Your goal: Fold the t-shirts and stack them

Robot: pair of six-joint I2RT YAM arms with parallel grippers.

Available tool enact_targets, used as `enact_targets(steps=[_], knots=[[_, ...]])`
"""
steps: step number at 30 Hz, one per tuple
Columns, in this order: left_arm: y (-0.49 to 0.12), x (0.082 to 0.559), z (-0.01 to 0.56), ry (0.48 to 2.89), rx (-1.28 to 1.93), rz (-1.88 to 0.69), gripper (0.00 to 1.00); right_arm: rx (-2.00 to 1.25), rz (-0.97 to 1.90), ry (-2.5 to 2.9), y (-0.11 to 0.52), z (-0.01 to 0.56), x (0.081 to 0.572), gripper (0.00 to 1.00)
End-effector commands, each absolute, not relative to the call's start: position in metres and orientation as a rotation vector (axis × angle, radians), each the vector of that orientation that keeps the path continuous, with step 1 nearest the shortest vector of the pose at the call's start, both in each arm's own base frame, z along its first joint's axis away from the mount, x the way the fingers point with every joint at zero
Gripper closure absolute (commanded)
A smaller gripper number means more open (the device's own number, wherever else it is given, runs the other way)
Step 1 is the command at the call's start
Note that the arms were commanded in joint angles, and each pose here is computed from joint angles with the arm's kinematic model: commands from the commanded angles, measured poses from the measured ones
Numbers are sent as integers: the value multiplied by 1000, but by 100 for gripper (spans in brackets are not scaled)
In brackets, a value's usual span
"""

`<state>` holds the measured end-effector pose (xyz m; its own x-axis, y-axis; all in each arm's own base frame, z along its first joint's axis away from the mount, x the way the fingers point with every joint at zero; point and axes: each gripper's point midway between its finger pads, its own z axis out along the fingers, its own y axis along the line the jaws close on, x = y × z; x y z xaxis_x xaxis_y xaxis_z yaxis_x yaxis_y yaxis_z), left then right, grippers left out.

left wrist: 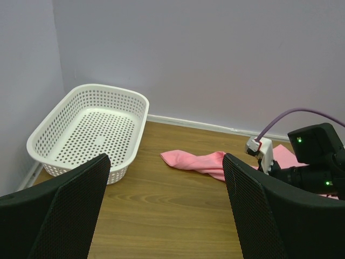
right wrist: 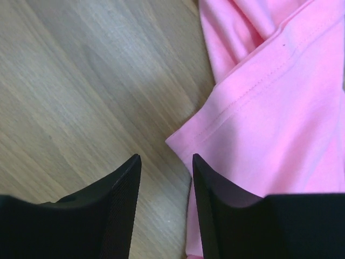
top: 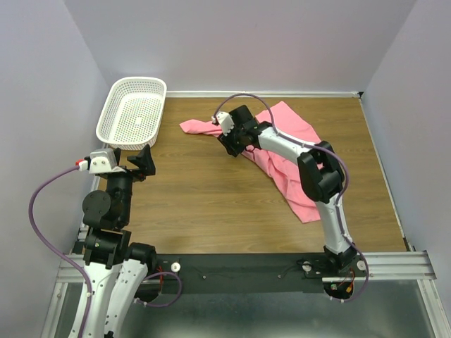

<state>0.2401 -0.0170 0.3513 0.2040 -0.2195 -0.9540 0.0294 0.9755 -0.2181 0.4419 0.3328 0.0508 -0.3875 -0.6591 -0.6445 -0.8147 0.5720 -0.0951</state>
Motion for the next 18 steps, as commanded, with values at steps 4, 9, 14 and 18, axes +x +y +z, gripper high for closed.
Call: enact_targets(steps=[4, 9, 14, 18], knots=[[-18, 240, 353, 1348, -155, -175, 7, -1161, 229, 2208, 332, 27, 455, 48], [-18, 239, 355, 1344, -155, -178, 7, -1183, 259, 2239, 331, 14, 446, 60], [-18, 239, 354, 1345, -155, -178, 7, -1211, 316, 2283, 331, 0, 431, 88], [-18, 239, 354, 1345, -154, -179, 7, -1225, 341, 2270, 332, 6, 427, 99]])
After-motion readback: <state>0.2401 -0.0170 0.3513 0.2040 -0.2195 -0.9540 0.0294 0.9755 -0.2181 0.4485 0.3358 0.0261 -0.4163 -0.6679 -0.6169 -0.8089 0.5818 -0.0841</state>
